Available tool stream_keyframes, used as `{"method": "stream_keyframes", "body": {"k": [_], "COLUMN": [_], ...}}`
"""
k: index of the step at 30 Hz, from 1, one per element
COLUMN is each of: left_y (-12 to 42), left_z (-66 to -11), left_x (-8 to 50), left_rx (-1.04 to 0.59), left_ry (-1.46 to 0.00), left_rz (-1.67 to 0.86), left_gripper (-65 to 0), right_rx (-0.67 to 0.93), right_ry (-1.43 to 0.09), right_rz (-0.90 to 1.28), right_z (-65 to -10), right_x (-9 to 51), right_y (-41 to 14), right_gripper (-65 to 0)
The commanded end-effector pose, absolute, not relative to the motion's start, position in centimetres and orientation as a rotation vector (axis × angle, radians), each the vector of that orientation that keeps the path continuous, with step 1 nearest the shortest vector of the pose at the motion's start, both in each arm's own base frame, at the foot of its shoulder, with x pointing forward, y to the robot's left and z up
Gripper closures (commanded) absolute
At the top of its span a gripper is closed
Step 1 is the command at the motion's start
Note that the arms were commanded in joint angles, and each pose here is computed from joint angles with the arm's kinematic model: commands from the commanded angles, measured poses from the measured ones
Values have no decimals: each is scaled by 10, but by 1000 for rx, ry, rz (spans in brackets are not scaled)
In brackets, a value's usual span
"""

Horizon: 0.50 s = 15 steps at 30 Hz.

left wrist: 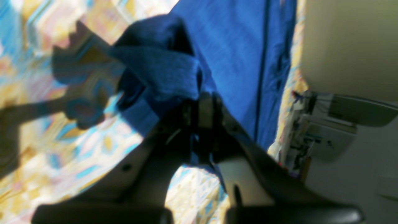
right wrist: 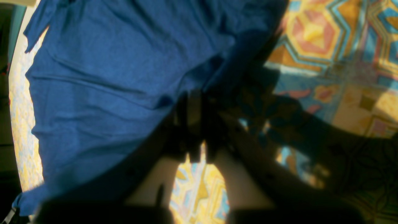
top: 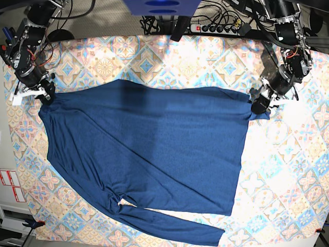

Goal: Fold the T-shirt properly
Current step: 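Pull both hem corners toward the collar, lifting the shirt body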

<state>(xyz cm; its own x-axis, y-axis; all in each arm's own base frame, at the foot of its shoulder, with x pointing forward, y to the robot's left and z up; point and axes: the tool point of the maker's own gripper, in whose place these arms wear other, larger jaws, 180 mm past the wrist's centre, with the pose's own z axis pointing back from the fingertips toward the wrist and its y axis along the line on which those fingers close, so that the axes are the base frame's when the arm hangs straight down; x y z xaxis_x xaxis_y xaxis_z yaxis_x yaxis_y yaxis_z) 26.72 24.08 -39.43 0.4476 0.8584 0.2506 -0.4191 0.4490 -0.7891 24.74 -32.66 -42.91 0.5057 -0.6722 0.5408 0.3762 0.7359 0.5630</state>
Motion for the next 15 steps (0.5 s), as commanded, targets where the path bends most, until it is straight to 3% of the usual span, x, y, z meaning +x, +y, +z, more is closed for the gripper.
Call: {"method": "stream_keyframes", "body": {"k": [1, 7, 15], "left_y": [243, 237, 236], "left_z": [-380, -368, -387], "left_x": [279, 301, 303], "left_rx": [-731, -772, -789], "left_ry": [-761, -800, -749], "left_rz": [860, 857, 907], "left_gripper": [0, 0, 0], "right_rx": [393, 401, 410], "right_ry": [-887, -910, -934], "right_rz": [-635, -632, -628], "right_z": [-411, -404, -397], "right_x": [260, 270, 280], "right_y": [-337, -337, -337], "right_gripper": [-3, -3, -3]}}
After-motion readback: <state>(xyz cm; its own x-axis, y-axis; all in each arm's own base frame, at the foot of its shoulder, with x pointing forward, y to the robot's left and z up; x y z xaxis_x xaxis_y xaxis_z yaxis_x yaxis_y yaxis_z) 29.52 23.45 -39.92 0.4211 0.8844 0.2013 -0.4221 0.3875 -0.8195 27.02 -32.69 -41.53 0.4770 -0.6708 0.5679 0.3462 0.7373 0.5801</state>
